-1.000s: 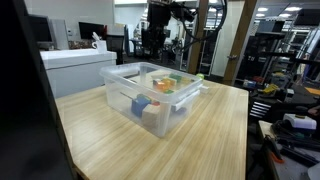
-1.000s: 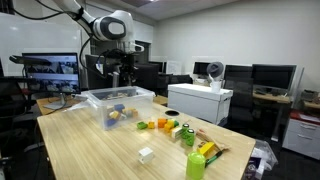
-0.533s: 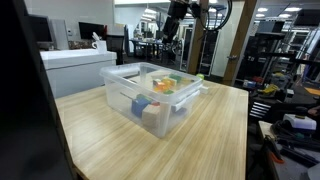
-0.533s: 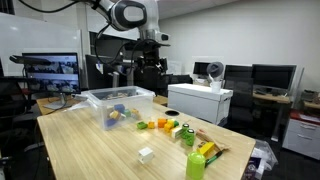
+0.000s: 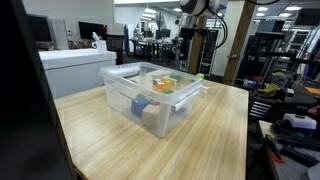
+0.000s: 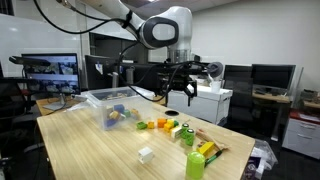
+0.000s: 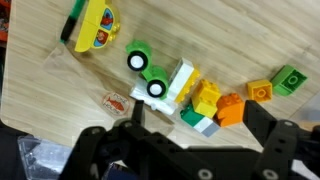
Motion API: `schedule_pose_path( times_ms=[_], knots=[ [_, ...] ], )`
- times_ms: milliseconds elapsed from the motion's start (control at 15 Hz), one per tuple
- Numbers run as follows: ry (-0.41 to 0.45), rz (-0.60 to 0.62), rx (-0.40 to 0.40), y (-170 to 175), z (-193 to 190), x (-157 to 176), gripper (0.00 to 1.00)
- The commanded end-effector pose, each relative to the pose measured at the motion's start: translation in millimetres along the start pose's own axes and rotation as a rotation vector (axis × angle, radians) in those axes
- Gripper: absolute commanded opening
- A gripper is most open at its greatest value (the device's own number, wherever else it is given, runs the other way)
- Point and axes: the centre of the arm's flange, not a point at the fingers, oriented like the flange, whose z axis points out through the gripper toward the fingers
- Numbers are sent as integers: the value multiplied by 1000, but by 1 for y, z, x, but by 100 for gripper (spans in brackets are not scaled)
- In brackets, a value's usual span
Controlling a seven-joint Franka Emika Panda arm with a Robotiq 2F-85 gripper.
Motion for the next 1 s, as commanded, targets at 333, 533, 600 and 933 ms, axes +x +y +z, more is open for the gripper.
schedule_pose_path(
  times_ms=[333,533,600,933],
  knots=[
    [-85,-188,78,69,103,1,100],
    [-96,-218,91,75,123,5,100],
    [-94,-216,95,74,125,6,75],
    [-60,-56,34,44,98,17,45]
  ],
)
